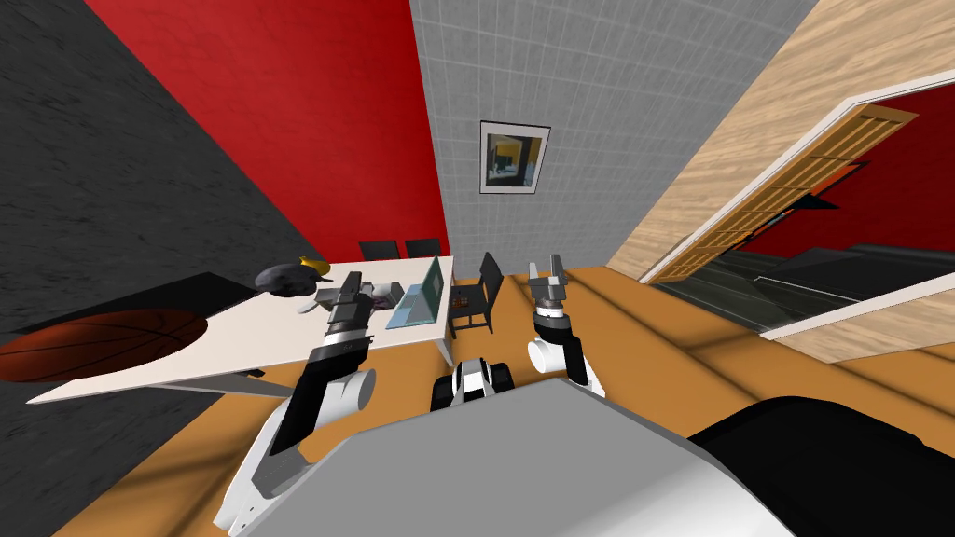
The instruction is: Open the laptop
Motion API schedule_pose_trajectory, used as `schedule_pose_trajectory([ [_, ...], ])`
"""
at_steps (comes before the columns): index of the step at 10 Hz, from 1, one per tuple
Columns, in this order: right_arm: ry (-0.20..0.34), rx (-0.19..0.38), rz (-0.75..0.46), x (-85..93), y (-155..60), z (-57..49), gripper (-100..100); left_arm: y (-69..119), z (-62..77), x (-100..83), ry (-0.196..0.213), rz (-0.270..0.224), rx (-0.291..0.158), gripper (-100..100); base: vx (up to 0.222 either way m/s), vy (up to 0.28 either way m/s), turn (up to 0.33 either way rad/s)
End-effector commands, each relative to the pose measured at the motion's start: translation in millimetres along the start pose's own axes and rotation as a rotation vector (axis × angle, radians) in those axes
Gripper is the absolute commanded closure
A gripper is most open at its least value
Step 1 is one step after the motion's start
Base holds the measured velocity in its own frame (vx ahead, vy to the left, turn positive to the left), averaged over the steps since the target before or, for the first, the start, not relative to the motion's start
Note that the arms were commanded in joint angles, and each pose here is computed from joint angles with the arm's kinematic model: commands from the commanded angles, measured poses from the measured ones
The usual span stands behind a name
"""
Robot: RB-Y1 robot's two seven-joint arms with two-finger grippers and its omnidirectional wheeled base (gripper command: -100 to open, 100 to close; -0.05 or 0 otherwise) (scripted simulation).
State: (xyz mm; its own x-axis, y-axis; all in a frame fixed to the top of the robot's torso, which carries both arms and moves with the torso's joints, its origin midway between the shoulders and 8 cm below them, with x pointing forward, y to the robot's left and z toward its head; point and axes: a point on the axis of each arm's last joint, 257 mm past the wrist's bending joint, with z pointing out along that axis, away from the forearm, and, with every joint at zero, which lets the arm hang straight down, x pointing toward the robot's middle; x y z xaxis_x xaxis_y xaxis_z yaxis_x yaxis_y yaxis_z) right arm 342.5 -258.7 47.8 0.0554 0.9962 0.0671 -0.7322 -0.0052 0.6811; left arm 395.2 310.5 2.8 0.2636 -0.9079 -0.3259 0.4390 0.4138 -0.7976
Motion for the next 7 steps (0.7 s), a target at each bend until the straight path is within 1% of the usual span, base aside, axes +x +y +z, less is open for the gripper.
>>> schedule_pose_trajectory([
  [1,0.000,0.000,0.000,0.0,0,0.0,0,12.4,-0.9,-2.9,0.001,0.027,-0.047,-100,0.008,-0.089,0.015],
  [4,0.000,0.000,0.000,0.0,0,0.0,0,32.0,-5.0,-5.1,0.009,0.060,-0.115,-100,0.022,-0.104,0.025],
  [7,0.000,0.000,0.000,0.0,0,0.0,0,57.6,-13.3,-6.8,0.026,0.098,-0.199,-100,0.033,-0.122,0.039],
])
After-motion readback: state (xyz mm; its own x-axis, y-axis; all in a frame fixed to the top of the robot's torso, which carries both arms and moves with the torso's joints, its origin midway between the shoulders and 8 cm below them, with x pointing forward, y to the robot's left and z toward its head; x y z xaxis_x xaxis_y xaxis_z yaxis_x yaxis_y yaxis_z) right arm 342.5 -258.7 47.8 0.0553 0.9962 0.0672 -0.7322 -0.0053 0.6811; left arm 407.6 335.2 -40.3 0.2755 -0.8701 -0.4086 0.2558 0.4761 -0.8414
